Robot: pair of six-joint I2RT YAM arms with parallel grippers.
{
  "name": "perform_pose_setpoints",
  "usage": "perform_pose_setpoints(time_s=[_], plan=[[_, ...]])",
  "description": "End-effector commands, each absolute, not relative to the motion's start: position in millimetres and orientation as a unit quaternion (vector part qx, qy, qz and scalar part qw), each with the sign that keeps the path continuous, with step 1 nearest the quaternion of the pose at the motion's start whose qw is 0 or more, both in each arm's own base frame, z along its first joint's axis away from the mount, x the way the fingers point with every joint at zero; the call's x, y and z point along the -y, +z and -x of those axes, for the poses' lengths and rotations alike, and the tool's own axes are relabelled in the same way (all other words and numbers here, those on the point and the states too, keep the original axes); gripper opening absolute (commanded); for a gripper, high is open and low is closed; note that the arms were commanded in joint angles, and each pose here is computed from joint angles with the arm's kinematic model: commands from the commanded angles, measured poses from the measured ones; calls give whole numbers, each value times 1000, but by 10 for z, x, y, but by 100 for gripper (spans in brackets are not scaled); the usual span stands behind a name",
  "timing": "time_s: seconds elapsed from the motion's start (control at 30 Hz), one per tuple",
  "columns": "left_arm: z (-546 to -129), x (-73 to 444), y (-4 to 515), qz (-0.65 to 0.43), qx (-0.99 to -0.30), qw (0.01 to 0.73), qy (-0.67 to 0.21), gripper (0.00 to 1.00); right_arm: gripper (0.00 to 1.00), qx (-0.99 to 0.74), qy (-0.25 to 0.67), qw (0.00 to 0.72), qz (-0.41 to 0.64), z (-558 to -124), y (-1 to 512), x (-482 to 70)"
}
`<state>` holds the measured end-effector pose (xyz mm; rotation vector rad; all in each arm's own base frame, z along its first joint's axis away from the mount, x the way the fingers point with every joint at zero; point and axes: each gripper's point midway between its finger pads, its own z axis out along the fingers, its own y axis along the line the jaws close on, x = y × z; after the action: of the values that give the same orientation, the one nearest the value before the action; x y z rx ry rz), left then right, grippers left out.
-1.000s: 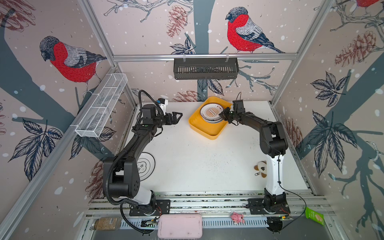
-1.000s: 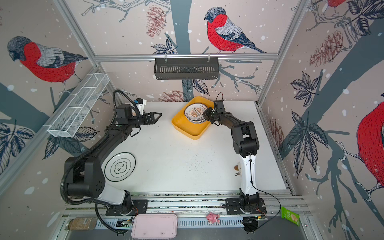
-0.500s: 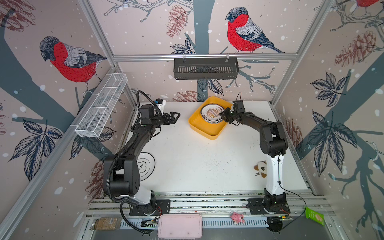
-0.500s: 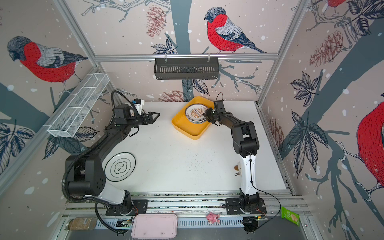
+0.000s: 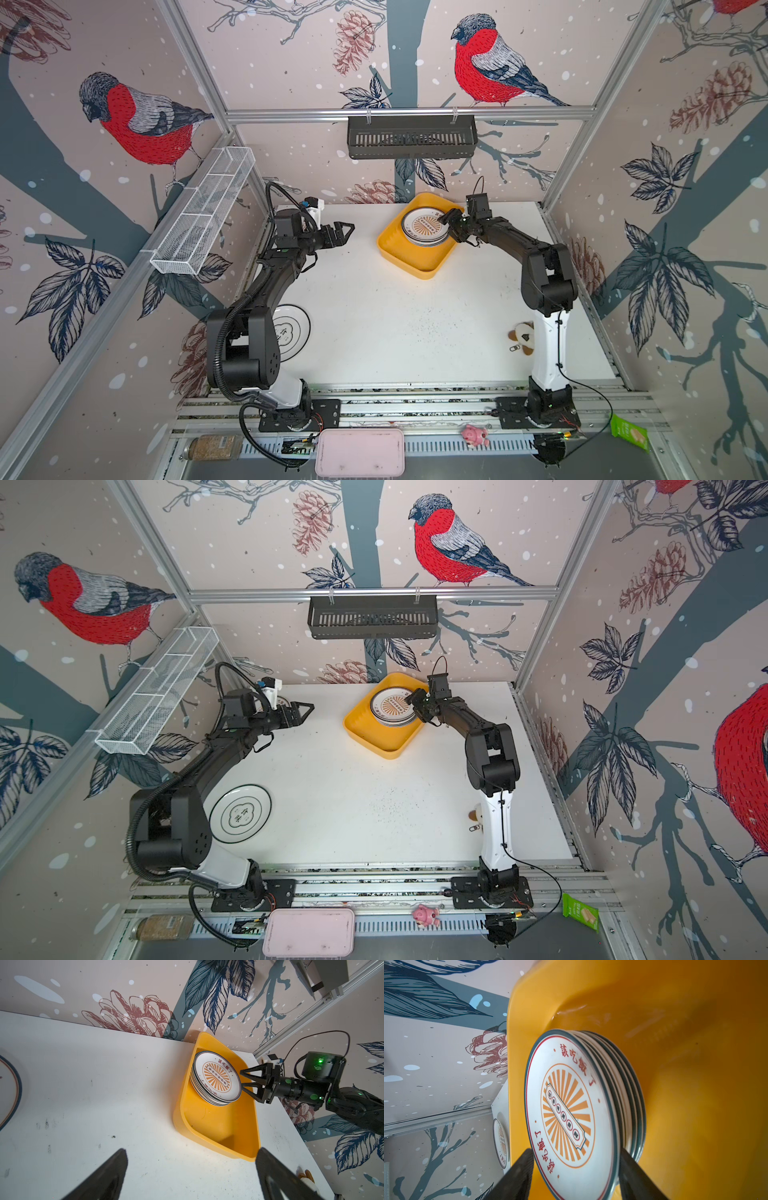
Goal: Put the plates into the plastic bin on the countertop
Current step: 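Open the right gripper and lift it off the plate stack in the bin, then grasp the last sunburst plate's rim with the left gripper while the right arm rises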
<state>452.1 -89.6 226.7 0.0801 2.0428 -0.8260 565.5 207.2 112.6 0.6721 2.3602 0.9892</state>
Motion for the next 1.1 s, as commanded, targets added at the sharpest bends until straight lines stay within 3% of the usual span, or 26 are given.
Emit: perform_pose_setpoints(time_s=[0.0,0.27,0.6,0.67,1.07], plan=[[-4594,794,2259,-21,-832,461,-309,96,67,-876,332,254,-240,-5635,1168,-1998],[-4648,704,2138,3,-841,451,-299,96,74,-874,331,275,-225,-5645,1365,-2000],[-4691,315,2110,63,-848,466,-245,96,92,-867,313,337,-191,-5567,1883,-2004],[-4690,206,2090,83,-851,469,-221,96,100,-864,314,346,-185,-5541,1984,-2030],[-4684,-119,1912,155,-861,463,-146,96,99,-845,334,410,-77,-4980,2727,-2405]])
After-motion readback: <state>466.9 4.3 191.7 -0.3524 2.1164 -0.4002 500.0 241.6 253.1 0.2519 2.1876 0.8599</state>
